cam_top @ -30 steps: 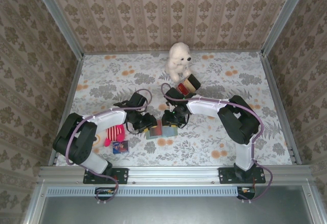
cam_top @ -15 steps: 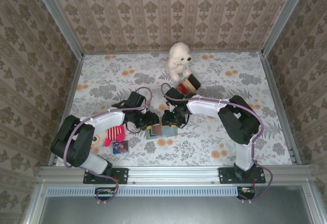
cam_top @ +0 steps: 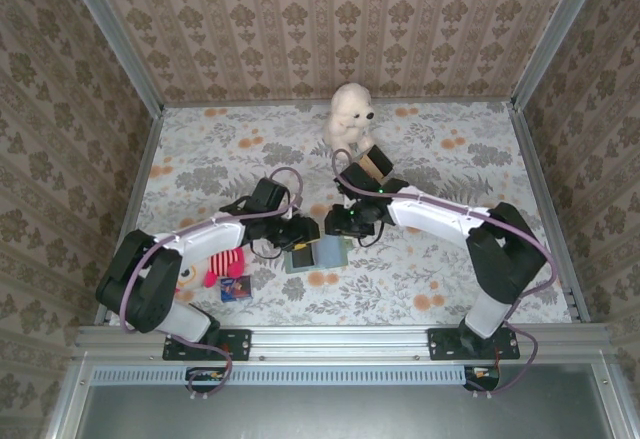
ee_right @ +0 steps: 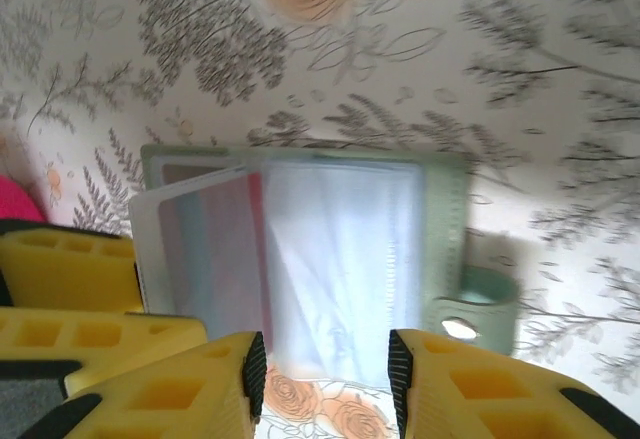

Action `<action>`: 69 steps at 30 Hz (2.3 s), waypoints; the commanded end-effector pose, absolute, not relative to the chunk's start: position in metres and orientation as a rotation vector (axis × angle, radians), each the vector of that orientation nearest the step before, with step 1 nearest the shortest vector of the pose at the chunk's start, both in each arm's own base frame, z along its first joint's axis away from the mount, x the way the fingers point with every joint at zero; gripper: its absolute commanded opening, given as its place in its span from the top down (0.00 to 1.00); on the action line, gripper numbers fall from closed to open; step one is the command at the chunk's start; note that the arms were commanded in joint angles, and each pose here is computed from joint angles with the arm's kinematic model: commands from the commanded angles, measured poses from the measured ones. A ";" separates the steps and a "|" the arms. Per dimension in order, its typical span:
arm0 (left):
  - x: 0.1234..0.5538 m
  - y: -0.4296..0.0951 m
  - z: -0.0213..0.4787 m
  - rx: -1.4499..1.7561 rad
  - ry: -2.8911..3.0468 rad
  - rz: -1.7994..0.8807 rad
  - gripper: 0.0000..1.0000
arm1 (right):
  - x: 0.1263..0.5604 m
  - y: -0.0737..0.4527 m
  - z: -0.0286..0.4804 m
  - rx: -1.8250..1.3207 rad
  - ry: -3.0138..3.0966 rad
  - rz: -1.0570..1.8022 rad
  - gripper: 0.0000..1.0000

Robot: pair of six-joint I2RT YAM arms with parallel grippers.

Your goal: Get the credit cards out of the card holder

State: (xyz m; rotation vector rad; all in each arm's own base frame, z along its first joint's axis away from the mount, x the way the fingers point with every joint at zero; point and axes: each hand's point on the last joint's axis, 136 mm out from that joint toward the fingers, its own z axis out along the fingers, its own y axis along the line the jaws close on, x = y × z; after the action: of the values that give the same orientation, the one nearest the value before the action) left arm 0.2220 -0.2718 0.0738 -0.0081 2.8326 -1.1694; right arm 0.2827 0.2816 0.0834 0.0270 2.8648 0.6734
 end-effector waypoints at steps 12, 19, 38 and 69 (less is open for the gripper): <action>0.235 -0.287 0.085 -0.023 2.822 -1.155 0.62 | 0.291 0.256 0.095 0.085 2.790 0.663 0.60; 0.226 -0.245 0.066 -0.185 2.892 -0.973 0.70 | 0.286 0.285 0.095 -0.063 2.808 0.753 0.72; 0.222 -0.258 0.042 -0.245 2.944 -1.044 0.76 | 0.267 0.299 0.041 -0.192 2.998 0.526 0.92; 0.223 -0.268 0.037 -0.192 2.967 -1.085 0.77 | 0.266 0.289 0.016 -0.171 3.064 0.412 0.92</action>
State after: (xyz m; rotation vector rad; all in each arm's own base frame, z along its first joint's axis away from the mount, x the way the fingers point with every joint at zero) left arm 0.2219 -0.2610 0.0365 -0.2344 2.9650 -1.0584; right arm 0.2686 0.2941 0.0235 -0.1716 3.0266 0.4750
